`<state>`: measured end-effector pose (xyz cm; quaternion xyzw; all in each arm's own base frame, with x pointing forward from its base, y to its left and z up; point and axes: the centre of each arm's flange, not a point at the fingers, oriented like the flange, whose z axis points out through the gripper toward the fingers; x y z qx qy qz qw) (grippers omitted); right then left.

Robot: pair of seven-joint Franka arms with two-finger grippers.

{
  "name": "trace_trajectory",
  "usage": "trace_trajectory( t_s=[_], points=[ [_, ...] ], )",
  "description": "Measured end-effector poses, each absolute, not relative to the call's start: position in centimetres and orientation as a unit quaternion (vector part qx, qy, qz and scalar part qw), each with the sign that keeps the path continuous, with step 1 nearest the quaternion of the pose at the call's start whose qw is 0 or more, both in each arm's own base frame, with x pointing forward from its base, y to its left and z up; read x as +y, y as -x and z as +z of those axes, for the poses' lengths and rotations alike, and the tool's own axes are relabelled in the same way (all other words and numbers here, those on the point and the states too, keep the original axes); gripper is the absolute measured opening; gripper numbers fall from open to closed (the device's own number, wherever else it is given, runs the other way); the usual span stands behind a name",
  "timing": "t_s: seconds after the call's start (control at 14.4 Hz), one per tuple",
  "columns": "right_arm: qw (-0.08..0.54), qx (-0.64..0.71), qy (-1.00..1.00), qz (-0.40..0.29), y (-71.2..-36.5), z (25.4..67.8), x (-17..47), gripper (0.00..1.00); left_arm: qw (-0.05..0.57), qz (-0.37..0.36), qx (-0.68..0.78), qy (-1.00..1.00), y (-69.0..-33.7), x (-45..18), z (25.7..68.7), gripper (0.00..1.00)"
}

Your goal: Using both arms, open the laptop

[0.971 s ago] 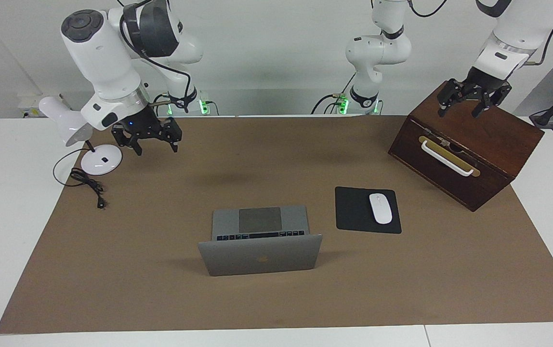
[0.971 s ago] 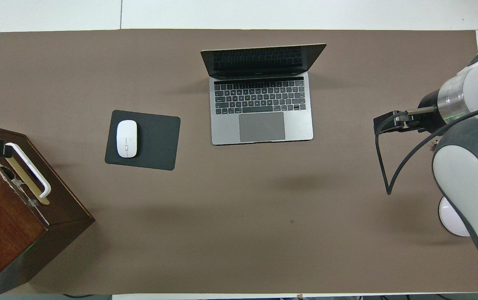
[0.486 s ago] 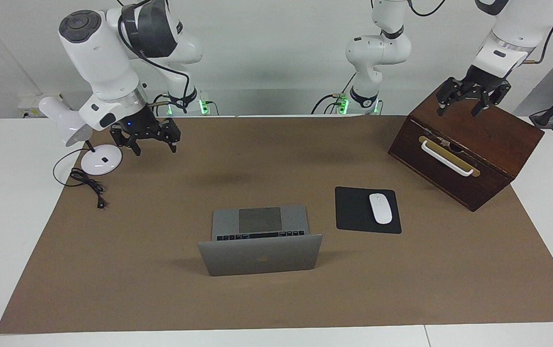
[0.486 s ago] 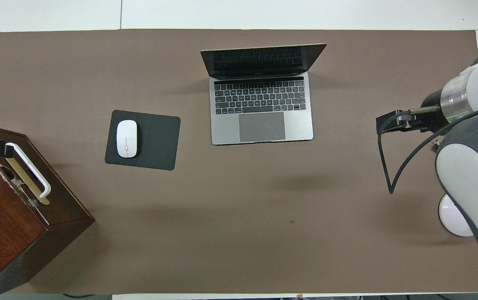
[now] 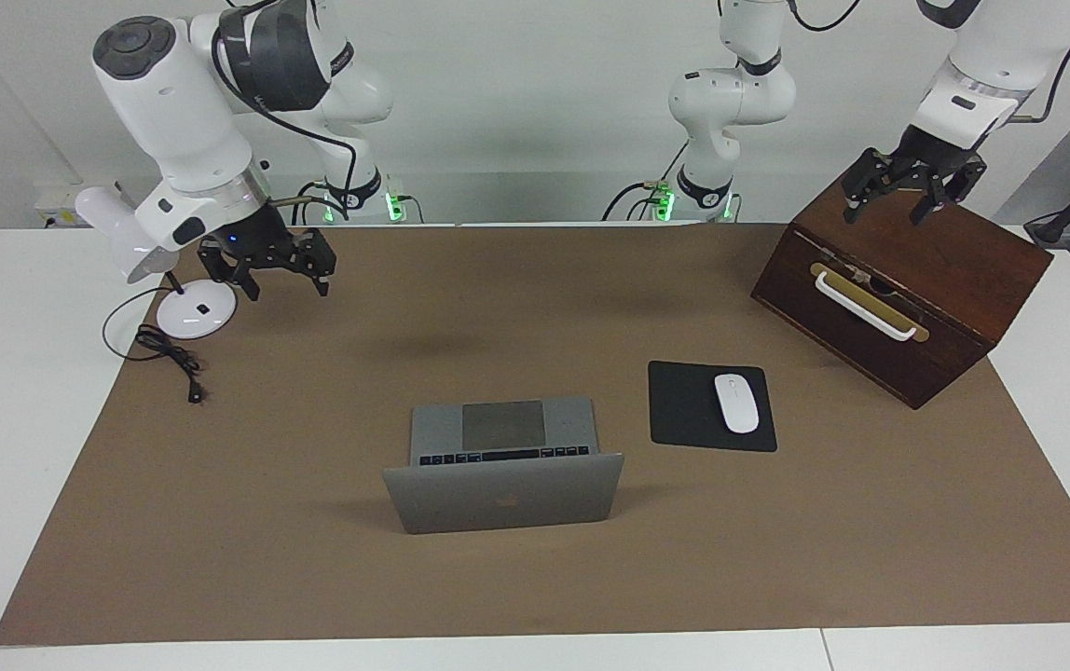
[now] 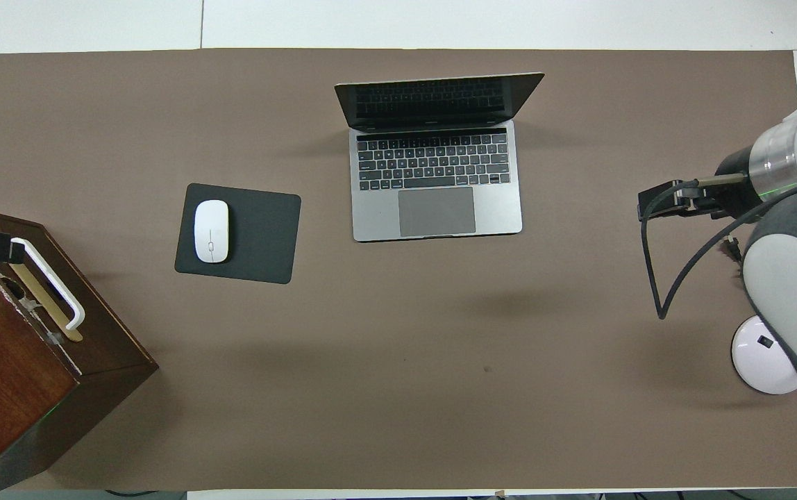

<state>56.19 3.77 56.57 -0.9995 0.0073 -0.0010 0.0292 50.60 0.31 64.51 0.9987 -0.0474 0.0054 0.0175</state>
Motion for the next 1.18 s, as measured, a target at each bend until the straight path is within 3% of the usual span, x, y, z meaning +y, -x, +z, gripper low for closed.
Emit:
trace_trajectory(
  t_s=[0.62,1.18],
  points=[
    [0.029,0.029,0.999,0.002,-55.1,61.5,0.9,1.00,0.017,0.005,-0.048,-0.999,-50.6,0.3,64.5,1.00],
    [0.029,0.029,0.999,0.003,-55.0,61.7,0.9,1.00,0.018,0.003,-0.048,-0.999,-50.5,0.3,64.5,1.00]
  ],
)
